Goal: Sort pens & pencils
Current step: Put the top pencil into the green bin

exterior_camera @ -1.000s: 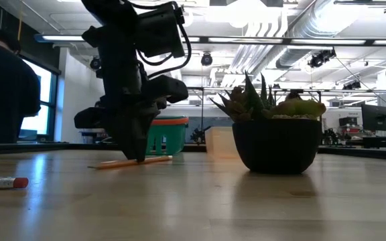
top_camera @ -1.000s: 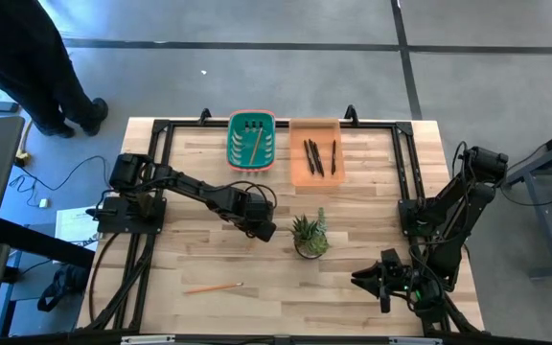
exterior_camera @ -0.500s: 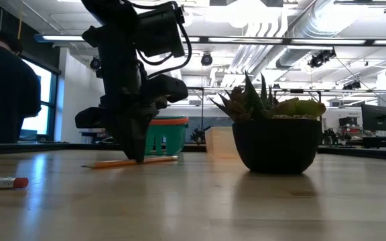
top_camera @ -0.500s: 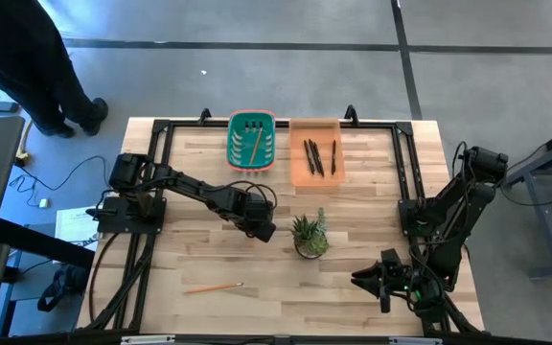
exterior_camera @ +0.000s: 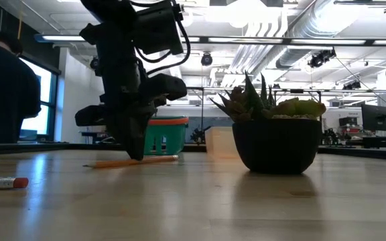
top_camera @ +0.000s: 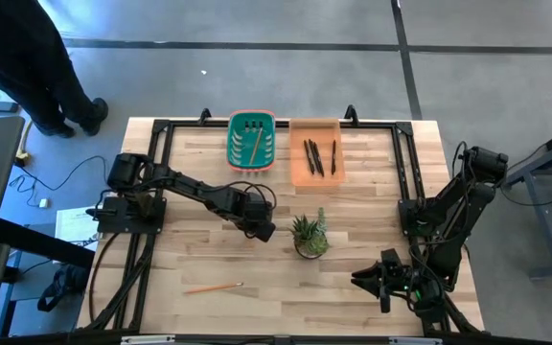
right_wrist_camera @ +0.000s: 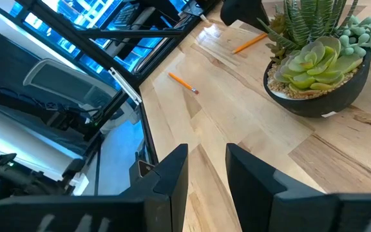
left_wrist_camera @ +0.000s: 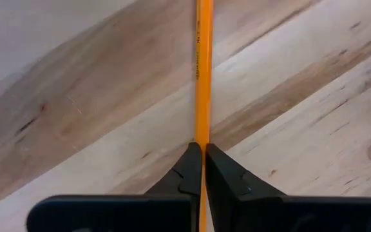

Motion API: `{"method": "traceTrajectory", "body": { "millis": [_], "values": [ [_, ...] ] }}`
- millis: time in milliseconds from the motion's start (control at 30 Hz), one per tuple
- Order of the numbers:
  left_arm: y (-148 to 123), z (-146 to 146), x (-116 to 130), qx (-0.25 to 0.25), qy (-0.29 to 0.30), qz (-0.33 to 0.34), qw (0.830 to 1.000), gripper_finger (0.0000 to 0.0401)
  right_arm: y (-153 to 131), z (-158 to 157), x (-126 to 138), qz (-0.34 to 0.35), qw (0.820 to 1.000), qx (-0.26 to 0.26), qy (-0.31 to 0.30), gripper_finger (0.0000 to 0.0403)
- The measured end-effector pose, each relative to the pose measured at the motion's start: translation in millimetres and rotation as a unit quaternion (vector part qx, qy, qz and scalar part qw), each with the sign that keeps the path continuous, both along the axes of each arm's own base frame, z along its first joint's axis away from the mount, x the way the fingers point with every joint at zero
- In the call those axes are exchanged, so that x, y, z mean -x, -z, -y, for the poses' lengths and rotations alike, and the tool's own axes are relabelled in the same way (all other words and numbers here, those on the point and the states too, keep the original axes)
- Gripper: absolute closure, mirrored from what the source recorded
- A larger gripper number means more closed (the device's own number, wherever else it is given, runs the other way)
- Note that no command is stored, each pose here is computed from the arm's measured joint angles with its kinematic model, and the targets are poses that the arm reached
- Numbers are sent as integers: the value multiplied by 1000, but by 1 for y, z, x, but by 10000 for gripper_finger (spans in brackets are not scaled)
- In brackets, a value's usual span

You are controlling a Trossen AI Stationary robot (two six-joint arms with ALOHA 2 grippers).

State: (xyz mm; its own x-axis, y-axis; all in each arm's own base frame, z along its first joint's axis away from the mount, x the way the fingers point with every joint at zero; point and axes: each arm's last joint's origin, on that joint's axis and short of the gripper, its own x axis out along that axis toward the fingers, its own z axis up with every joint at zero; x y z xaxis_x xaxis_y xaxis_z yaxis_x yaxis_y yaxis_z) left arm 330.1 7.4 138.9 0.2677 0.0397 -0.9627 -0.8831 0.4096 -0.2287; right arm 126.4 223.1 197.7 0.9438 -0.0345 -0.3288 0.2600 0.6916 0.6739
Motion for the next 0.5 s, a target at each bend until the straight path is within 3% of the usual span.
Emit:
{"method": "traceTrajectory", "body": {
  "millis": [500],
  "values": [
    [-3,0,0,0,0,4,1000,400,0,0,0,1,1000,-3,0,306]
  ]
}}
